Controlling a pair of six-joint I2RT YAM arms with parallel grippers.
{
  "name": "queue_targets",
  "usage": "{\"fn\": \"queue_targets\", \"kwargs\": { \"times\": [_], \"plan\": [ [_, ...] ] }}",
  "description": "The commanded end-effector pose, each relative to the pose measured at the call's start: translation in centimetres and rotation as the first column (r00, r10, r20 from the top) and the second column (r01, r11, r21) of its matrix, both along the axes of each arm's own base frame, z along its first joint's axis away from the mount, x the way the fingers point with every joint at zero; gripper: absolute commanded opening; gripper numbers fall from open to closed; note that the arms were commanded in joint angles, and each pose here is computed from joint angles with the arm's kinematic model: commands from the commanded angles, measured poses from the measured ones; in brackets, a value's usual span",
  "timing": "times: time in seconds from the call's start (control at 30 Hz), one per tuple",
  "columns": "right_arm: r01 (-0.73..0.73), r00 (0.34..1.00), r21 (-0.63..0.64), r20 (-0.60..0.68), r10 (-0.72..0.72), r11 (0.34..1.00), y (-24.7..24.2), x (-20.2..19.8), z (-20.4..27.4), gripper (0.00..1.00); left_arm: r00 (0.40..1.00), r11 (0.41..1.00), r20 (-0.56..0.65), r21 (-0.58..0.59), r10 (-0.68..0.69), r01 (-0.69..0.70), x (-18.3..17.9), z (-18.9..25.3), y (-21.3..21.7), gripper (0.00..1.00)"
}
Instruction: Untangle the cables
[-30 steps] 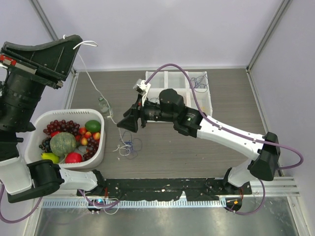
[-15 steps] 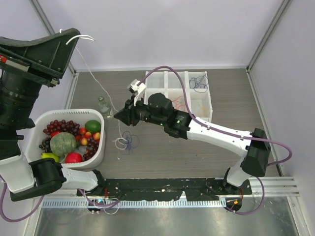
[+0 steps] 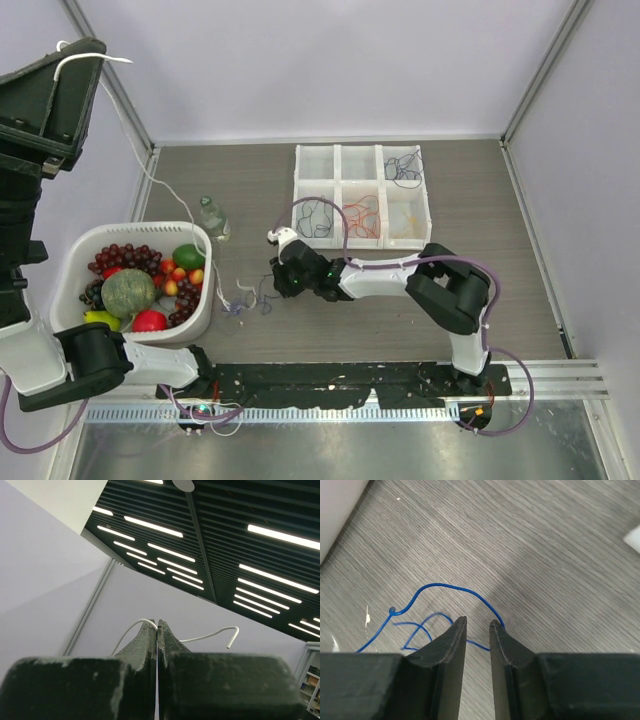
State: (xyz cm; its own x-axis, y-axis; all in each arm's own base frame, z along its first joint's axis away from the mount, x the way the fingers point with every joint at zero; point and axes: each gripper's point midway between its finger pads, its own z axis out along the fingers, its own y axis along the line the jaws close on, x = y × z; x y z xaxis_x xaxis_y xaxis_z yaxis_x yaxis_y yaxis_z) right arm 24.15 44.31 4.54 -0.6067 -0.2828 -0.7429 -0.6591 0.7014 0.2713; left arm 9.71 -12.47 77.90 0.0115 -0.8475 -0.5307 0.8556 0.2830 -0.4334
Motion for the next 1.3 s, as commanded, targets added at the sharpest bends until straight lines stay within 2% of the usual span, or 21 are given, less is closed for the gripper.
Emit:
{"fn": "queue_targets", "kwargs": {
  "times": [0.0, 0.07, 0.1, 0.2, 0.37, 0.5, 0.77, 0.9, 1.0, 1.1, 1.27],
  "plan": [
    [0.045, 0.991, 0.162, 0.114, -0.064, 0.986, -0.8, 1.9, 8.9, 0.33, 1.000, 1.000, -0.004, 0.000, 0.003, -0.003, 0.3, -0.2, -0.4, 0.00],
    [-0.001, 0.994, 0.178, 0.103, -0.017, 0.984, -1.6, 0.6, 9.7, 0.38, 1.000, 1.000, -0.018, 0.024, 0.014, -0.014, 0.8, -0.7, -0.9, 0.00],
    [-0.076, 0.995, 0.198, 0.077, 0.062, 0.977, -1.5, -1.1, 10.1, 0.39, 1.000, 0.999, -0.023, 0.032, 0.019, -0.018, 1.0, -0.8, -1.1, 0.00],
    [-0.168, 0.986, 0.224, 0.017, 0.168, 0.960, -2.3, -4.2, 10.2, 0.49, 0.998, 0.998, -0.045, 0.056, 0.036, -0.034, 1.7, -1.5, -1.7, 0.00],
    [-0.267, 0.964, 0.322, 0.070, 0.259, 0.908, -3.6, -7.4, 13.4, 0.65, 0.998, 0.996, -0.055, 0.088, 0.028, -0.023, 2.3, -2.1, -3.3, 0.00],
    [-0.304, 0.952, 0.346, 0.070, 0.299, 0.888, -3.6, -8.4, 14.4, 0.67, 0.998, 0.994, -0.062, 0.103, 0.032, -0.026, 2.6, -2.4, -3.7, 0.00],
    [-0.262, 0.958, 0.388, -0.002, 0.285, 0.884, -2.7, -8.4, 13.9, 0.67, 0.995, 0.990, -0.078, 0.133, 0.054, -0.043, 3.2, -3.1, -4.1, 0.00],
    [-0.213, 0.971, 0.360, -0.024, 0.237, 0.909, -2.3, -7.3, 12.8, 0.66, 0.996, 0.990, -0.074, 0.132, 0.055, -0.045, 3.2, -3.0, -4.2, 0.00],
    [-0.090, 0.993, 0.316, -0.048, 0.111, 0.944, -2.9, -4.8, 11.8, 0.66, 0.996, 0.989, -0.074, 0.138, 0.057, -0.046, 3.3, -3.1, -4.3, 0.00],
    [-0.018, 0.991, 0.379, -0.118, 0.068, 0.925, -3.6, -3.5, 12.2, 0.66, 0.995, 0.988, -0.074, 0.145, 0.062, -0.051, 3.4, -3.2, -4.4, 0.00],
    [-0.039, 0.989, 0.418, -0.117, 0.096, 0.908, -4.5, -3.8, 12.9, 0.66, 0.995, 0.986, -0.071, 0.155, 0.067, -0.055, 3.5, -3.4, -4.6, 0.00]
  ]
}}
